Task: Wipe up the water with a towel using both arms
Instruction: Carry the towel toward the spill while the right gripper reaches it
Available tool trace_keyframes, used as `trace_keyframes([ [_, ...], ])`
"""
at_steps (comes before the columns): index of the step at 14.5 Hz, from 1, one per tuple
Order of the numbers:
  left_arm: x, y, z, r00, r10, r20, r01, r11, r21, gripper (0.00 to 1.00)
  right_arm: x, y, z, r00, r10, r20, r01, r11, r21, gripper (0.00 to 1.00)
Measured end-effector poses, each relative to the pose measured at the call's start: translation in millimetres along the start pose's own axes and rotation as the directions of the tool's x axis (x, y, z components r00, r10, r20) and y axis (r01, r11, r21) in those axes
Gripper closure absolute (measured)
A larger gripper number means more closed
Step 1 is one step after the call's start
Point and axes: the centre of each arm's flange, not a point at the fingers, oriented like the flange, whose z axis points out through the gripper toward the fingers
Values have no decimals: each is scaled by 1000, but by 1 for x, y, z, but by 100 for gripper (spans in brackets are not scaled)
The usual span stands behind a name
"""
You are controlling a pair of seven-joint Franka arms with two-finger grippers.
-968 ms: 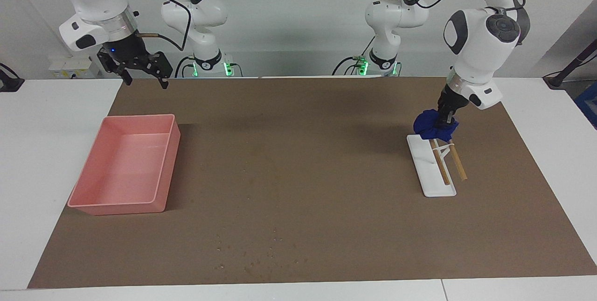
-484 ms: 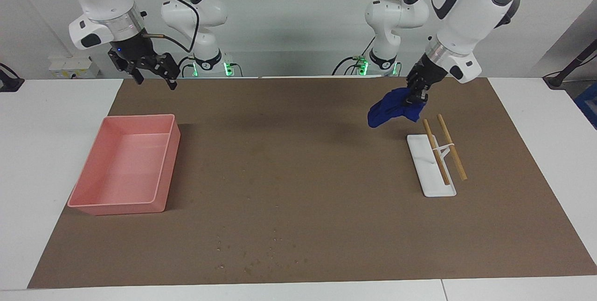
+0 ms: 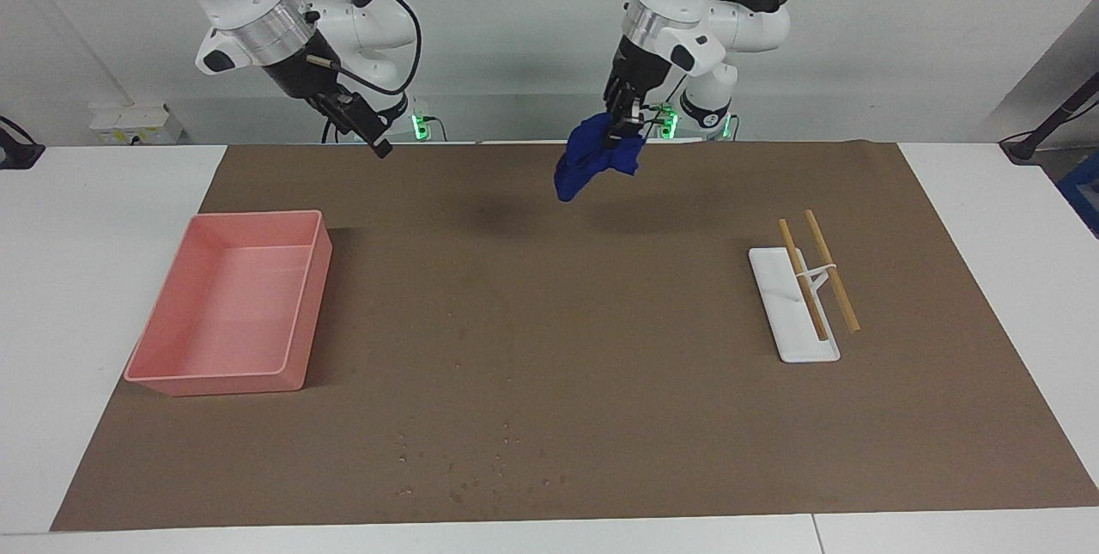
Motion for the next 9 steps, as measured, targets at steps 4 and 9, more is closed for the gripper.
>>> trace_keyframes([
  [4, -64, -29, -4, 986, -103, 128, 118, 986, -115, 82, -34, -22, 9, 983, 181, 17, -181, 983, 19, 3],
  [9, -117, -61, -27, 935, -218, 281, 289, 926, -243, 82, -64, -35, 30, 938, 344, 45, -343, 939, -29, 3],
])
